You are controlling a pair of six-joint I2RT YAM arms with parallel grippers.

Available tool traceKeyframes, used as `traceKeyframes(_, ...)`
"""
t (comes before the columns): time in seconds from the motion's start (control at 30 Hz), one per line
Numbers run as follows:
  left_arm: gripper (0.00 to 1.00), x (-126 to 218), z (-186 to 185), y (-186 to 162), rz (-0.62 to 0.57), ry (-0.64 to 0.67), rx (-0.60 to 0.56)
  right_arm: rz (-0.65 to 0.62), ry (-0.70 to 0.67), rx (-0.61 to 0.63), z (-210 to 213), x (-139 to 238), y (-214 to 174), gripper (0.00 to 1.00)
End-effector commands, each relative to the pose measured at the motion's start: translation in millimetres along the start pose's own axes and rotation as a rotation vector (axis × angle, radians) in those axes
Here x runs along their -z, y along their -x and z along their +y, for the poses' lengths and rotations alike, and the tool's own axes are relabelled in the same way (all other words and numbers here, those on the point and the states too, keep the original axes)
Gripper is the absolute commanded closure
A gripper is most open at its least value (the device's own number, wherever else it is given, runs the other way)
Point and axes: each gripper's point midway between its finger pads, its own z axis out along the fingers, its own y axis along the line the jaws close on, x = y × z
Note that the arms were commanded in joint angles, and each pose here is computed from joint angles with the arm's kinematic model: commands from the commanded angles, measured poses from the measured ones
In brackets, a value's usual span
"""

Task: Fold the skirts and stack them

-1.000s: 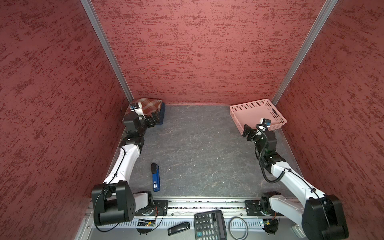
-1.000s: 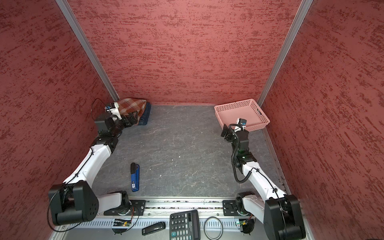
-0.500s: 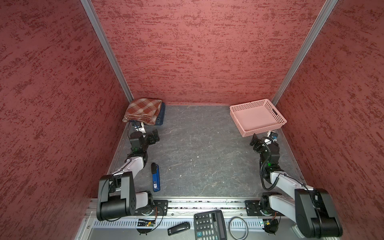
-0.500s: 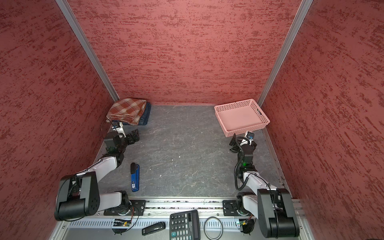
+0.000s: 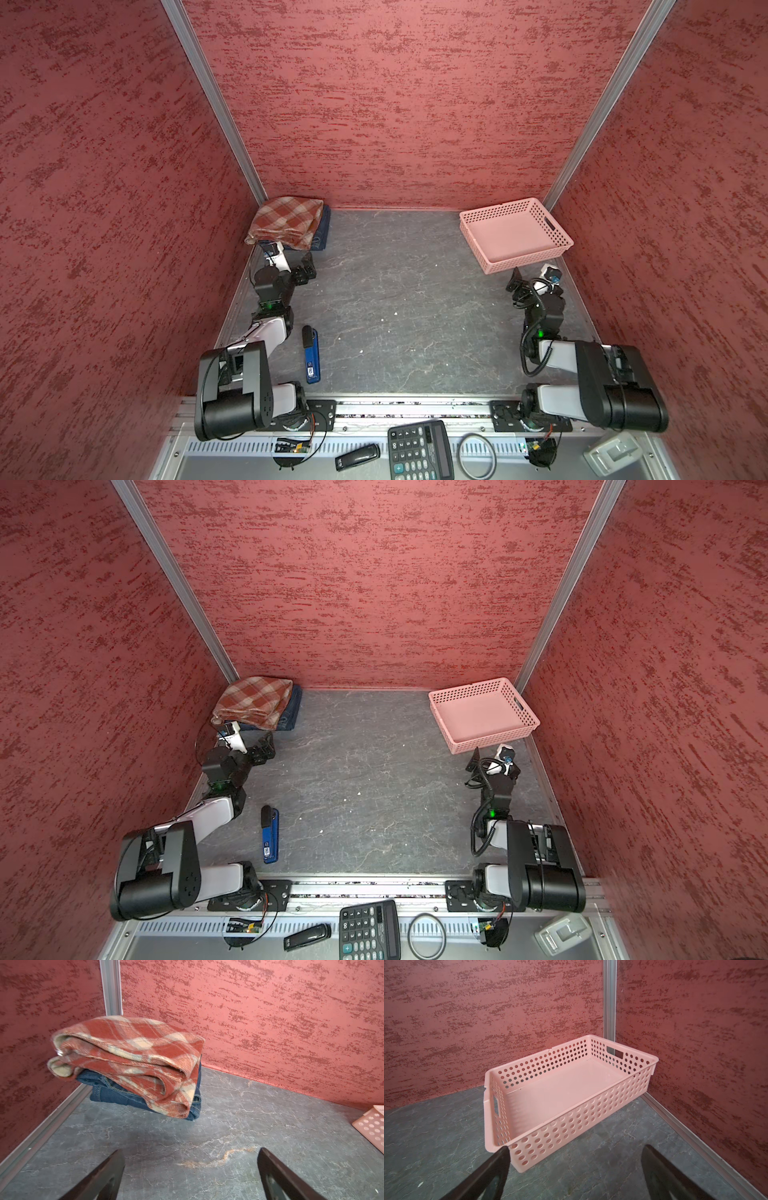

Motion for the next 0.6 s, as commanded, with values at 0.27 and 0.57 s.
traceKeyframes(0.27,0.0,-5,21,18,-0.106,0.01,0.002,-0.042,0.073,0.008,11,-11,-4,0.01)
traceKeyframes(0.57,0.01,-35,-7,-9,-0.067,-0.039,-0.1,-0.036,0.067,0.011,11,-13,-4,0.01)
